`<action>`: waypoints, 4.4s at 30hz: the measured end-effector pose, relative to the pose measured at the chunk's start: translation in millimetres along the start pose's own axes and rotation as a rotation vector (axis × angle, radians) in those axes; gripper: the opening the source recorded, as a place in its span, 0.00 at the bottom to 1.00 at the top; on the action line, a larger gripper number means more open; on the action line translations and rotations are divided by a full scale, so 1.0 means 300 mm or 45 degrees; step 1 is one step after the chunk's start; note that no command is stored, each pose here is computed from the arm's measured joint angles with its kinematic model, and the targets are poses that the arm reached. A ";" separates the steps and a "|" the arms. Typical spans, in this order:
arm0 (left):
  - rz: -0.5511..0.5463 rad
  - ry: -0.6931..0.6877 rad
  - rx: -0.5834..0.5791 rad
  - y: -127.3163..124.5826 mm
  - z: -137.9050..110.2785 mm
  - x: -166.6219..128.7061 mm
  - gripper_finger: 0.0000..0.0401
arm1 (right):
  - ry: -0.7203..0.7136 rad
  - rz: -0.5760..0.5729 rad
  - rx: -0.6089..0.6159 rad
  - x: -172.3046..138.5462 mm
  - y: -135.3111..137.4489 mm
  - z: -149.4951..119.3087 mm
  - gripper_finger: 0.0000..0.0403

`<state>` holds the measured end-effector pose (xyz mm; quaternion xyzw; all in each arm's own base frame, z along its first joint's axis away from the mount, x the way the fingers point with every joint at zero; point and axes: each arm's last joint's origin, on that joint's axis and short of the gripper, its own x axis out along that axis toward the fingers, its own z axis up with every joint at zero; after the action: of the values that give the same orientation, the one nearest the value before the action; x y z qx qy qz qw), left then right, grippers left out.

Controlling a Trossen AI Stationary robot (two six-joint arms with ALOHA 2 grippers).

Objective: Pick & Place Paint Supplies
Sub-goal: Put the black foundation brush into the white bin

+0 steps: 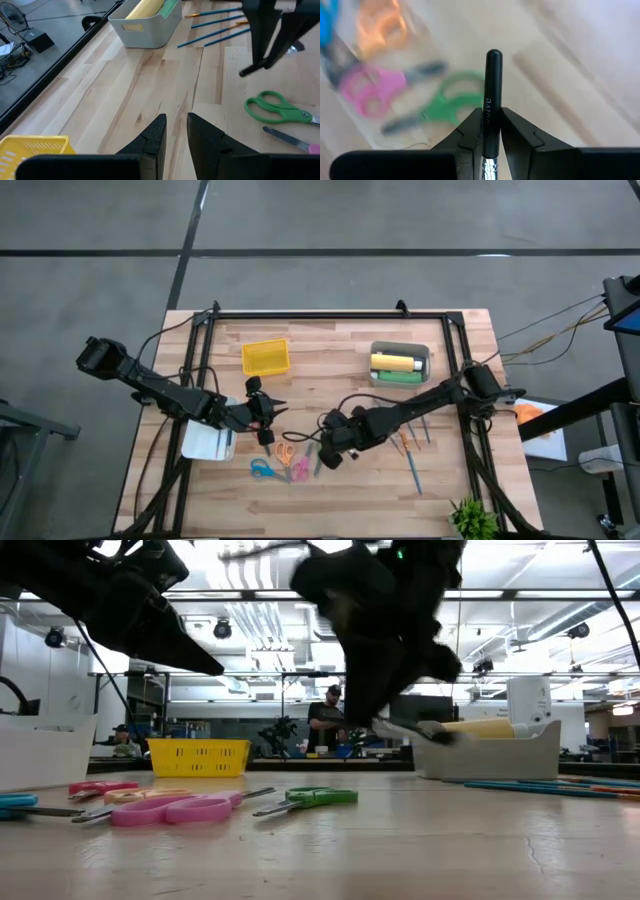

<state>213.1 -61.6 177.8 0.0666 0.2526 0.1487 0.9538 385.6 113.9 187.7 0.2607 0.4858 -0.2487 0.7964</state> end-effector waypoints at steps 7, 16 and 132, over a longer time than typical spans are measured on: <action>0.000 0.000 0.000 0.000 0.000 0.000 0.19 | -0.332 0.213 -0.003 -0.005 0.048 0.094 0.15; 0.000 0.005 0.004 0.000 -0.001 0.000 0.19 | -0.447 0.337 0.071 0.064 0.025 0.180 0.15; 0.013 0.082 0.060 0.004 -0.024 -0.001 0.19 | -0.833 0.148 -0.442 -0.167 -0.036 0.015 0.32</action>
<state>209.0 -60.0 171.9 0.0855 0.2861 0.1497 0.9426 361.1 110.2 232.8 0.0559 0.2248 -0.1872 0.9546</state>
